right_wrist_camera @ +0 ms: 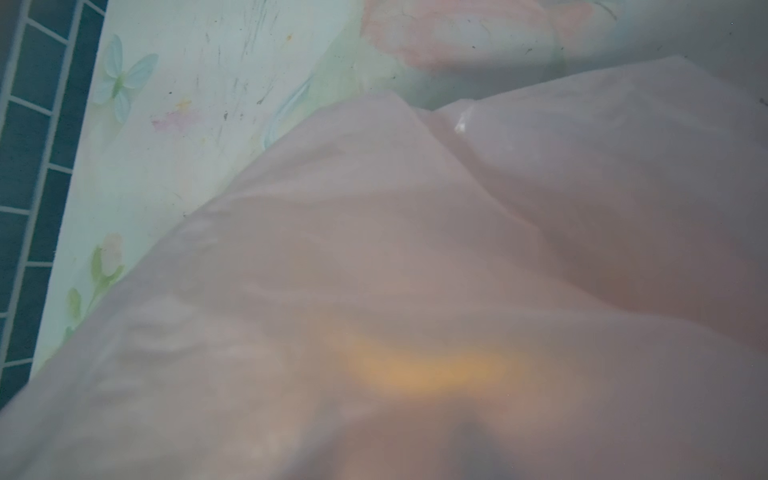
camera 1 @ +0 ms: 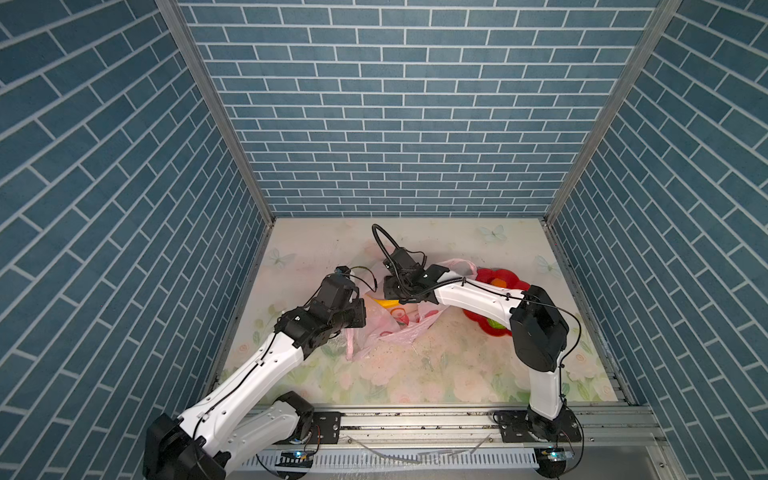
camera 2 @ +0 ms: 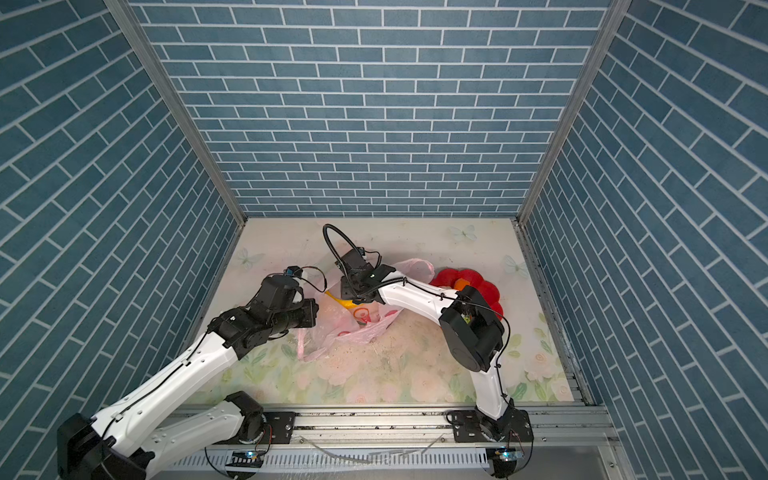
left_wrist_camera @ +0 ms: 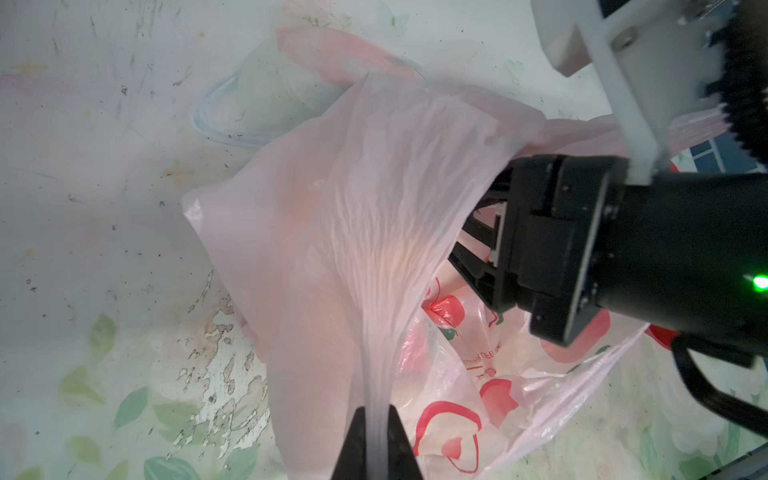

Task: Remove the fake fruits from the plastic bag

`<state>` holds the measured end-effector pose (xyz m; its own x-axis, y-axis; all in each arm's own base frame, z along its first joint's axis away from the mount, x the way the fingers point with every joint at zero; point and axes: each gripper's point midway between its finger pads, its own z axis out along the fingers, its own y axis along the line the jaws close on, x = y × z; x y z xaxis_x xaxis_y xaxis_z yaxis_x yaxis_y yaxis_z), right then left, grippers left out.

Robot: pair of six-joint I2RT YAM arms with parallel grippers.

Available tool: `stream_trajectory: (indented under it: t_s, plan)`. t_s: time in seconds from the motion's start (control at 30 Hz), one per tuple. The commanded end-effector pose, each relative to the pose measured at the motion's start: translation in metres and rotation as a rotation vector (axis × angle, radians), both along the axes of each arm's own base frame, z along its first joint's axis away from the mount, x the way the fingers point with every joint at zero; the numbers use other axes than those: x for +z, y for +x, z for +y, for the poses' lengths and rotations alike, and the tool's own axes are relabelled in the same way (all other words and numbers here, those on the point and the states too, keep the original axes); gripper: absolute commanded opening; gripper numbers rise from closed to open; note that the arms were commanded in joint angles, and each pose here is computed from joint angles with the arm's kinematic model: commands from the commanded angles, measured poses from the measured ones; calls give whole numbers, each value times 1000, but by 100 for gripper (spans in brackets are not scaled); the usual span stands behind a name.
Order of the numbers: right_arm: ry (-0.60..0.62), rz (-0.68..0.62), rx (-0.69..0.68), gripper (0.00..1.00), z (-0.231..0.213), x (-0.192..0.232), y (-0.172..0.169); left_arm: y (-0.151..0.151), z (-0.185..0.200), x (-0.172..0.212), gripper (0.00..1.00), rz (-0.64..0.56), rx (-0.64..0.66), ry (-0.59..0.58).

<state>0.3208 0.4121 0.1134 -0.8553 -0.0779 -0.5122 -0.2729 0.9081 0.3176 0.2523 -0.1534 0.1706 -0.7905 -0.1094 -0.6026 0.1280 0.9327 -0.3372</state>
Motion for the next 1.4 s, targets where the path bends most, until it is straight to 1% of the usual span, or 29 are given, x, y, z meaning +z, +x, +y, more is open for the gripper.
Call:
stream_trajectory:
  t_s: [0.0,0.2,0.5,0.67,0.77,0.8,0.83,0.97,1.13,1.23,1.37]
  plan:
    - [-77,-11,-55,47,-12,-2,5,-6,-1,-8,11,22,-2,-30]
    - [-164,-60,-87,52,-24,-4,16,-9,-5,-13,11,29,-23,-50]
    - [-334,-130,-40,58,-31,-5,39,-11,-8,-13,11,31,-49,-56]
    - [-364,-145,-15,59,-31,-8,53,-10,-10,-14,11,32,-55,-55]
    - [-385,-171,5,62,-32,-1,59,-9,-11,-14,11,28,-59,-55]
    - [-412,-161,13,62,-33,-12,62,-9,-11,-14,11,29,-59,-54]
    - [-421,-161,22,63,-34,-15,63,-8,-11,-15,11,29,-63,-52]
    - [-442,-166,53,64,-36,-17,68,-8,-13,-17,11,35,-74,-44]
    - [-400,-155,101,64,-26,-19,66,-6,-14,-18,11,30,-73,-54]
    - [-401,-156,104,64,-24,-22,67,-6,-16,-16,11,26,-77,-66]
    - [-433,-180,90,65,-28,-24,72,-7,-16,-15,11,25,-79,-69]
